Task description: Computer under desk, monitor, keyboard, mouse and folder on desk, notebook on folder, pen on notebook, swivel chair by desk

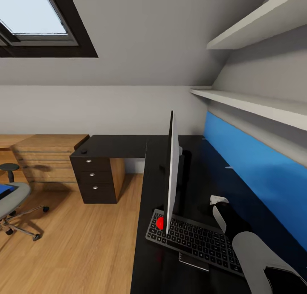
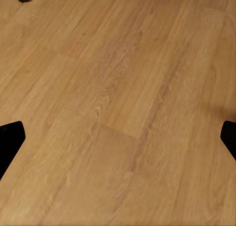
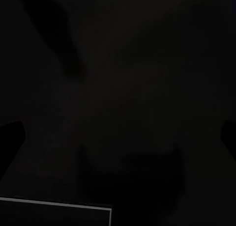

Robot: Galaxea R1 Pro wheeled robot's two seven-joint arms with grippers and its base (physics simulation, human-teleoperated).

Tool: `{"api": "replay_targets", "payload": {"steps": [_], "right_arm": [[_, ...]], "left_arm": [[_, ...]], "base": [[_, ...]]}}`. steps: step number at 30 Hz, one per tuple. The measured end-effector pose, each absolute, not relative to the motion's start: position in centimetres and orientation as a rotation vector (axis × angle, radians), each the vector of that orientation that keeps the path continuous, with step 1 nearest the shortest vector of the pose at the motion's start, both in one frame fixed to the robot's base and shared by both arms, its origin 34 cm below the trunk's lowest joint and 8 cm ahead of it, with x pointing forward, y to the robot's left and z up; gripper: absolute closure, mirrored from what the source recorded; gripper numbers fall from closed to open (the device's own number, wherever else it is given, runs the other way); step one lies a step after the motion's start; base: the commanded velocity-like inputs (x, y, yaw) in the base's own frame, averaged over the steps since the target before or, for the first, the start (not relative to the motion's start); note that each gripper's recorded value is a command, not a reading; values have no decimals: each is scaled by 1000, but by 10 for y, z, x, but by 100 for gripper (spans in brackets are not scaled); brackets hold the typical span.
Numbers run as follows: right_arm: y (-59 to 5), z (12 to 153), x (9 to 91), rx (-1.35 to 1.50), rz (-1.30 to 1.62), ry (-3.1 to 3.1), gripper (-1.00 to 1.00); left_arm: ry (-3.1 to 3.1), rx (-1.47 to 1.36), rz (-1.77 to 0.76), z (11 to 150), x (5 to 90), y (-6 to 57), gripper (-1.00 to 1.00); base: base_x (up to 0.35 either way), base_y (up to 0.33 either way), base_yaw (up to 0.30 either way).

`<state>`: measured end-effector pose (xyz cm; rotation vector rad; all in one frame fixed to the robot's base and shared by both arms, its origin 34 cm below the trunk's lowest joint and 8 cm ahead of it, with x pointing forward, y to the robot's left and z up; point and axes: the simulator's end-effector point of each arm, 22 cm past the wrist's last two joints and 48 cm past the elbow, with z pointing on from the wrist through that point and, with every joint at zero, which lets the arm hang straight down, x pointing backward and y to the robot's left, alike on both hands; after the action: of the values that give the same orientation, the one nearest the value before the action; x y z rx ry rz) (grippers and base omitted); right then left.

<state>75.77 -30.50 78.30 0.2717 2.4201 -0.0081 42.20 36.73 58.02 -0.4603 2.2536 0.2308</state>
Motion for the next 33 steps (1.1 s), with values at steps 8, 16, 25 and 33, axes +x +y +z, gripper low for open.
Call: {"api": "replay_targets", "payload": {"steps": [8,16,25,33], "right_arm": [[-305,771,758,272,-9,2420,-100],[-305,765,758,271,-10,2420,-100],[-305,765,758,272,-10,2421,-100],[-305,764,757,271,-12,2424,-100]], "left_arm": [[2253,-460,231,568,422,368,-100],[2253,-461,232,562,422,368,-100],[2252,-467,238,562,421,370,-100],[2249,-486,244,562,420,374,-100]], "base": [[0,0,0],[0,0,0],[0,0,0],[-133,0,0]]}}
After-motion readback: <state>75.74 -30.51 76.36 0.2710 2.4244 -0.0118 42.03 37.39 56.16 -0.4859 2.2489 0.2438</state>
